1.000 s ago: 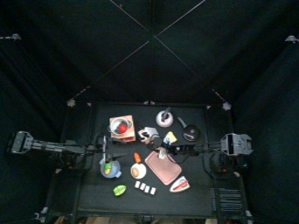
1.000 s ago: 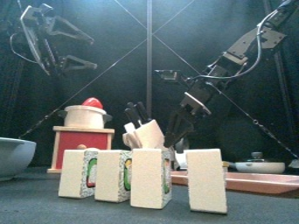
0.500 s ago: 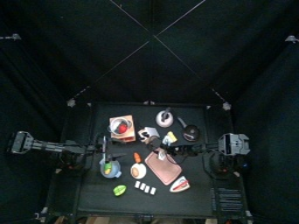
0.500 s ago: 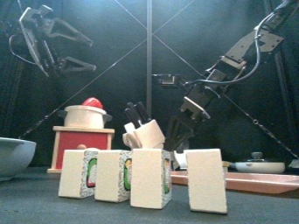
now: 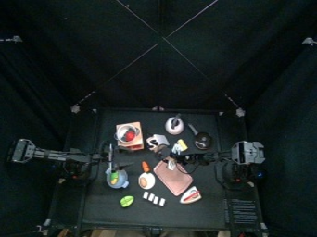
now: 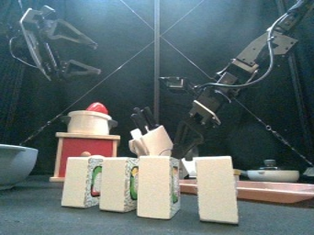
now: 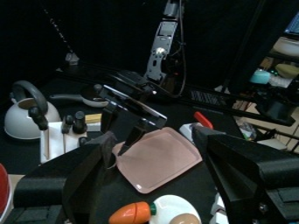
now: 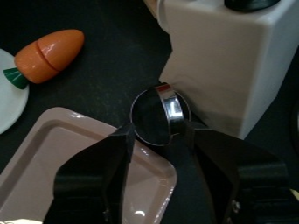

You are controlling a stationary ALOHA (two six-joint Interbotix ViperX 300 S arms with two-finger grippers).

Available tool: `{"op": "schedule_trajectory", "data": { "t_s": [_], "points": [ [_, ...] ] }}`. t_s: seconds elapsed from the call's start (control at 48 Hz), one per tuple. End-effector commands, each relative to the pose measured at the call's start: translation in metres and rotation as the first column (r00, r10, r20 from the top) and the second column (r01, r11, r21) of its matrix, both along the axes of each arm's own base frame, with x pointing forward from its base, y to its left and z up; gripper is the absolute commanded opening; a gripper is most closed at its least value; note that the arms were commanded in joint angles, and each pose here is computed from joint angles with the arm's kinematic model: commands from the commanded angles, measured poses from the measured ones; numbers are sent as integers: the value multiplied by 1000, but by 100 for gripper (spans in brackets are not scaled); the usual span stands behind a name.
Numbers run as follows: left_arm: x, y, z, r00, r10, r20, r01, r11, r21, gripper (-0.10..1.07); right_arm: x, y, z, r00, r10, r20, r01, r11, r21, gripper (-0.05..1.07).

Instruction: Grab cookie cutter

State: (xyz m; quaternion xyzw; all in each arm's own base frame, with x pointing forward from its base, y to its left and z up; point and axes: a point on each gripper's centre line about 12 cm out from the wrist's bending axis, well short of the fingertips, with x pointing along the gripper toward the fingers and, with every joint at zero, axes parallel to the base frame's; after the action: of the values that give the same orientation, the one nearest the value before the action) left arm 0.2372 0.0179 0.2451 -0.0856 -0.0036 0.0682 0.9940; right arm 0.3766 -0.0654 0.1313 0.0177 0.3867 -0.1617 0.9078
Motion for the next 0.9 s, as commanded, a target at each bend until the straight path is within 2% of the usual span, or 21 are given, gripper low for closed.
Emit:
{"op": "schedule_trajectory", "data": {
  "t_s": [0.0, 0.438, 0.688, 0.875],
  "points": [
    [2, 1, 5, 1000, 2, 17, -2, 1000, 1, 102, 6, -1, 14, 999, 3, 42, -3, 1000, -3, 78],
    [2, 1, 6, 1000, 2, 18, -2, 1000, 1, 102, 10, -2, 19, 998, -5, 58, 5, 1000, -2, 60],
    [2, 1, 6, 1000, 2, 18, -2, 1000, 1, 102, 10, -3, 20, 998, -26, 63, 25, 1000, 13, 59],
    [3, 1, 7, 1000, 2, 21, -2, 1000, 2, 102, 9, -1, 28, 996, -38, 80, 36, 999, 16, 59]
  ]
}}
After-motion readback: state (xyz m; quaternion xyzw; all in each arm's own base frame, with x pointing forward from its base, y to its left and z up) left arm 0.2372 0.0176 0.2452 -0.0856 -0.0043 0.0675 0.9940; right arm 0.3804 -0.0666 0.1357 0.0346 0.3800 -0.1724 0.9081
